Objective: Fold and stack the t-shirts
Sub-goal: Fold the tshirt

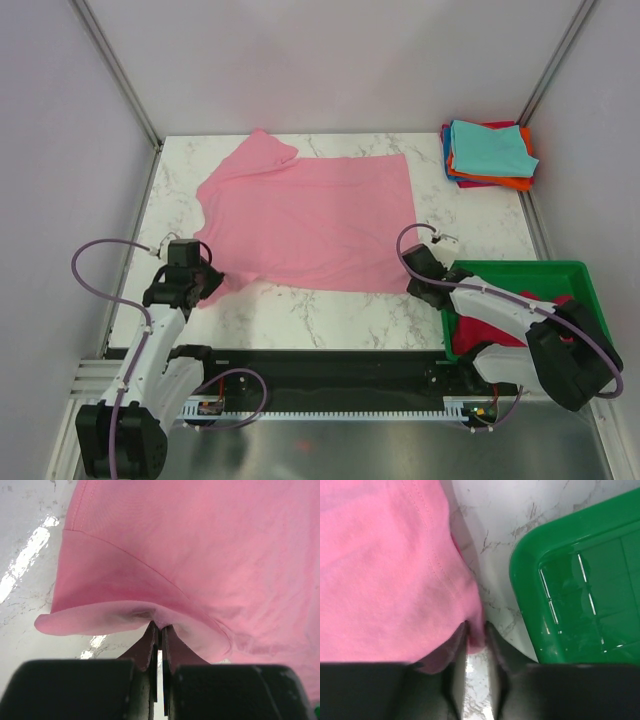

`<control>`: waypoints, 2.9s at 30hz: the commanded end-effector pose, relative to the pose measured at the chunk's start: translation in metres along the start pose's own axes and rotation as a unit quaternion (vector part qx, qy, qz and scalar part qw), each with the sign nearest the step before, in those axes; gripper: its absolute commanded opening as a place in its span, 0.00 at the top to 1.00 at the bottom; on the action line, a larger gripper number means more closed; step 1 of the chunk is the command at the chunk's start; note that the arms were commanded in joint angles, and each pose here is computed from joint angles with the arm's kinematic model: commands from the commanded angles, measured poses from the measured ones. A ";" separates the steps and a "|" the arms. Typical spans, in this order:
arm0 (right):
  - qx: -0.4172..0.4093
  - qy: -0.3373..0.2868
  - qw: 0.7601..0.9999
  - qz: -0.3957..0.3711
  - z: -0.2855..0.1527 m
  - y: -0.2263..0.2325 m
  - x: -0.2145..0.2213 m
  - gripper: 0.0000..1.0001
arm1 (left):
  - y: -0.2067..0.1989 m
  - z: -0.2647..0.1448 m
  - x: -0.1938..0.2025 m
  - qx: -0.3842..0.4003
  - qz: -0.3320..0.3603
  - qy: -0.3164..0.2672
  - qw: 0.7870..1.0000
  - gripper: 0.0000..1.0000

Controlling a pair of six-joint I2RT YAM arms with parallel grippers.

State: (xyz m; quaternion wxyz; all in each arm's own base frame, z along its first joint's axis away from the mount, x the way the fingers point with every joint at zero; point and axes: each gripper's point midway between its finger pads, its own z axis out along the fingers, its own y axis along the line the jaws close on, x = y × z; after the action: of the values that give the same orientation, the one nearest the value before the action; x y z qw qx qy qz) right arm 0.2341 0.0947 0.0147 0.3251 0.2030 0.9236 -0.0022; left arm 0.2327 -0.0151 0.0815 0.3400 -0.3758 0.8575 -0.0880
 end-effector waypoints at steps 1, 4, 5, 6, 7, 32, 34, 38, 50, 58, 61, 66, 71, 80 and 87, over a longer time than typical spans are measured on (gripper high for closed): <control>0.034 0.050 0.998 -0.026 0.010 -0.018 0.028 0.76 | -0.008 -0.002 -0.008 0.022 0.016 -0.018 0.999 0.98; 0.033 0.052 0.998 -0.033 0.011 -0.015 0.026 0.98 | -0.011 -0.005 -0.009 0.033 0.022 -0.018 0.999 0.98; 0.030 0.049 0.998 -0.031 0.011 -0.014 0.025 1.00 | -0.015 -0.007 -0.008 0.041 0.031 -0.016 0.999 0.98; 0.026 0.049 0.998 -0.033 0.009 -0.013 0.025 1.00 | -0.020 -0.008 -0.004 0.055 0.036 -0.003 0.998 0.98; 0.022 0.052 0.998 -0.031 0.008 -0.012 0.026 1.00 | -0.025 -0.009 0.000 0.065 0.045 0.008 0.997 0.98; -0.064 -0.014 0.997 -0.044 -0.050 0.056 -0.087 1.00 | -0.104 -0.042 -0.049 0.117 0.262 0.098 0.953 0.98; -0.061 -0.013 0.997 -0.043 -0.041 0.055 -0.096 1.00 | -0.114 -0.037 -0.062 0.113 0.272 0.092 0.951 0.98; -0.058 -0.014 0.997 -0.039 -0.027 0.057 -0.120 1.00 | -0.131 -0.026 -0.074 0.114 0.286 0.101 0.946 0.98; -0.051 -0.001 0.998 -0.042 0.023 0.074 -0.160 1.00 | -0.141 0.035 -0.093 0.050 0.315 0.138 0.938 0.98; -0.047 0.016 0.998 -0.043 0.057 0.080 -0.164 1.00 | -0.144 0.059 -0.115 0.007 0.331 0.113 0.937 0.98; -0.042 0.010 0.998 -0.042 0.065 0.080 -0.174 1.00 | -0.149 0.068 -0.122 -0.001 0.331 0.107 0.938 0.98; -0.037 0.020 0.998 -0.048 0.084 0.080 -0.179 1.00 | -0.155 0.086 -0.123 -0.003 0.335 0.114 0.935 0.93; -0.067 0.028 0.996 -0.058 0.094 0.092 -0.199 0.35 | -0.161 0.098 -0.128 -0.016 0.327 0.118 0.938 0.50; -0.089 0.009 0.996 -0.013 0.053 0.071 -0.228 0.13 | -0.151 0.032 -0.182 -0.072 0.248 -0.027 0.966 0.21; -0.177 0.073 0.981 0.020 0.030 0.063 -0.134 0.17 | -0.059 0.038 -0.118 -0.061 0.127 0.015 0.990 0.22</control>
State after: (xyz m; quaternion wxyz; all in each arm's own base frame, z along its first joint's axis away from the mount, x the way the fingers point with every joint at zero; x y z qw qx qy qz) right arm 0.3915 0.0791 0.0976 0.3142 0.1651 0.9255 0.1321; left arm 0.3634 0.0176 0.1693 0.3240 -0.2064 0.9230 0.0226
